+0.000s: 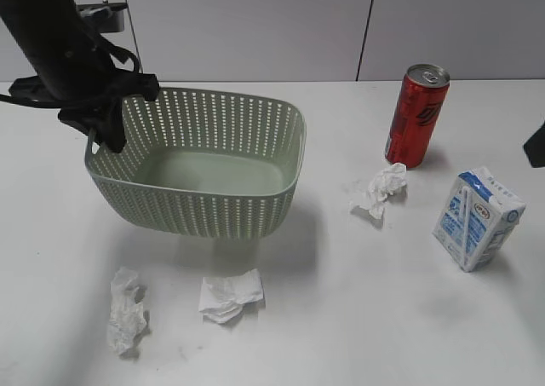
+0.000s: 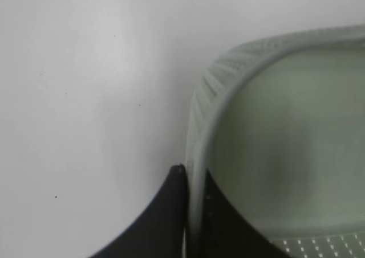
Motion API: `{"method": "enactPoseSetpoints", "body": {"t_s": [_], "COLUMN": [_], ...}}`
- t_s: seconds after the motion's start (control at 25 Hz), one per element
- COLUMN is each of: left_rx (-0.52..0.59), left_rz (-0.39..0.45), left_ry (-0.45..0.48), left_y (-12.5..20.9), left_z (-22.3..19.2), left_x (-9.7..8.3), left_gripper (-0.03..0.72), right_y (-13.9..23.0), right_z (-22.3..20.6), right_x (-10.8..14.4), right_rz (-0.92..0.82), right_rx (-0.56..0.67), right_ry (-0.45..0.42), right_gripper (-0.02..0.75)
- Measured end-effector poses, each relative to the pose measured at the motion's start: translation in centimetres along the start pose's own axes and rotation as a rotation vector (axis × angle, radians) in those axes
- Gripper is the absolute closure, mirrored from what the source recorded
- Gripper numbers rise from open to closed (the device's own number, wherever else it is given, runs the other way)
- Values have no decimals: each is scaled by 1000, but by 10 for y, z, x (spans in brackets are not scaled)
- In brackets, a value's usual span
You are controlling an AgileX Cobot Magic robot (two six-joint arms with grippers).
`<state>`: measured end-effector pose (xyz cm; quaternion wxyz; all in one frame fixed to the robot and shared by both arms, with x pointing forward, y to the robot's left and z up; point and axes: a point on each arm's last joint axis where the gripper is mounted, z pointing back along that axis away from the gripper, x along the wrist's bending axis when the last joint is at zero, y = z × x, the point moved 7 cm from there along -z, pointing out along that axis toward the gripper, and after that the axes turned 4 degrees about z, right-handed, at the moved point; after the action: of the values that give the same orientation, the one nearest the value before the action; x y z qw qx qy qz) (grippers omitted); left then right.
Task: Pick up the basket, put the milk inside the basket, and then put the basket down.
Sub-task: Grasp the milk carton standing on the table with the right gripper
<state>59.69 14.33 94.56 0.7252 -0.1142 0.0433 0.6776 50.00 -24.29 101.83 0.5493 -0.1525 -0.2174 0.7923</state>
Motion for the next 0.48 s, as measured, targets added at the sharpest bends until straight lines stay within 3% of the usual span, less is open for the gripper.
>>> {"method": "enactPoseSetpoints", "body": {"t_s": [0.48], "left_rx": [0], "left_rz": [2], "left_ry": [0], "left_y": [0], "left_z": [0], "left_x": [0], "left_gripper": [702], "right_y": [-9], "right_z": [-81], "right_x": [-3], "right_rz": [0], "right_rx": [250], "right_ry": [-56], "right_gripper": [73]}}
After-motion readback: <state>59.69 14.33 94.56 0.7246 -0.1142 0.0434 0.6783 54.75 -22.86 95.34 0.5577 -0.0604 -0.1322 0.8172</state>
